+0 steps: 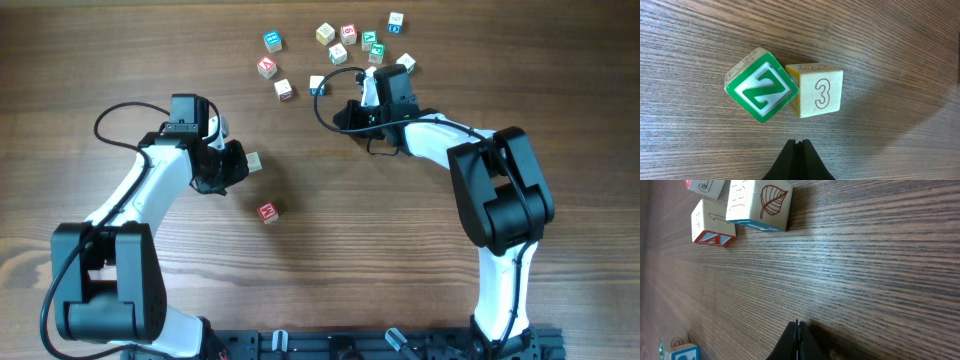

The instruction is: Form a circle

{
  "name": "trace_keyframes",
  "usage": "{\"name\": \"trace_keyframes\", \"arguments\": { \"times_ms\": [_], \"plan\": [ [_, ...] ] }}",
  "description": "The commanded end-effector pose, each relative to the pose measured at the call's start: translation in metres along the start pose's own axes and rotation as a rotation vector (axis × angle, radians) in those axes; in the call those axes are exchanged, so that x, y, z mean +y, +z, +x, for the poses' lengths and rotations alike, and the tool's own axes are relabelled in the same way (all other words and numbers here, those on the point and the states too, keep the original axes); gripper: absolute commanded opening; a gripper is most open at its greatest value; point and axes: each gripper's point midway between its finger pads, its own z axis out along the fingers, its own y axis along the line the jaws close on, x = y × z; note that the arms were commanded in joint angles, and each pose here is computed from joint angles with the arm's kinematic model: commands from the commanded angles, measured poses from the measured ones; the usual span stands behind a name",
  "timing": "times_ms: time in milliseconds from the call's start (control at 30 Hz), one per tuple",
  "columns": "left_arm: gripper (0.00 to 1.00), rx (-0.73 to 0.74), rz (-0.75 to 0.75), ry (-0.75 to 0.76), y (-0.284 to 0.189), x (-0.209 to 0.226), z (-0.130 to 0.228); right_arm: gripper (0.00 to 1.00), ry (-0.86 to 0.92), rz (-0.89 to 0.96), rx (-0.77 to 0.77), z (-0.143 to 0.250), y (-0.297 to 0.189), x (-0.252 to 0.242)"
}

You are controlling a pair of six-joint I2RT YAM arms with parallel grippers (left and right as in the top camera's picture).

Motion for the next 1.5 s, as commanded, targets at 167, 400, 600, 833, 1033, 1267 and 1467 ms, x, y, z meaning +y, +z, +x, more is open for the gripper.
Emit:
{"name": "trace_keyframes", "arguments": {
  "times_ms": [167,400,600,833,1033,1267,1467],
  "plan": [
    [0.04,-0.03,-0.031,0.032,0.0,0.005,-0.004,0.04,0.039,0.112,0.055,0.03,0.013,-0.032],
    [0.04,-0.051,-0.022,0.039,0.0,0.002,-0.009,0.04,0.04,0.112,0.055,0.03,0.013,-0.032],
    [0.04,-0.055,-0.021,0.041,0.0,0.002,-0.01,0.04,0.039,0.112,0.055,0.03,0.013,-0.032],
    [0.04,-0.058,-0.02,0.042,0.0,0.002,-0.011,0.04,0.039,0.113,0.055,0.03,0.013,-0.032],
    [0.04,-0.058,-0.02,0.042,0.0,0.002,-0.011,0.04,0.039,0.112,0.055,0.03,0.013,-0.032],
    [0.04,-0.058,-0.021,0.041,0.0,0.002,-0.011,0.04,0.039,0.113,0.055,0.03,0.013,-0.032],
    [0.04,-0.058,-0.025,0.041,0.0,0.003,-0.011,0.04,0.039,0.113,0.055,0.03,0.013,-0.032]
  ]
}}
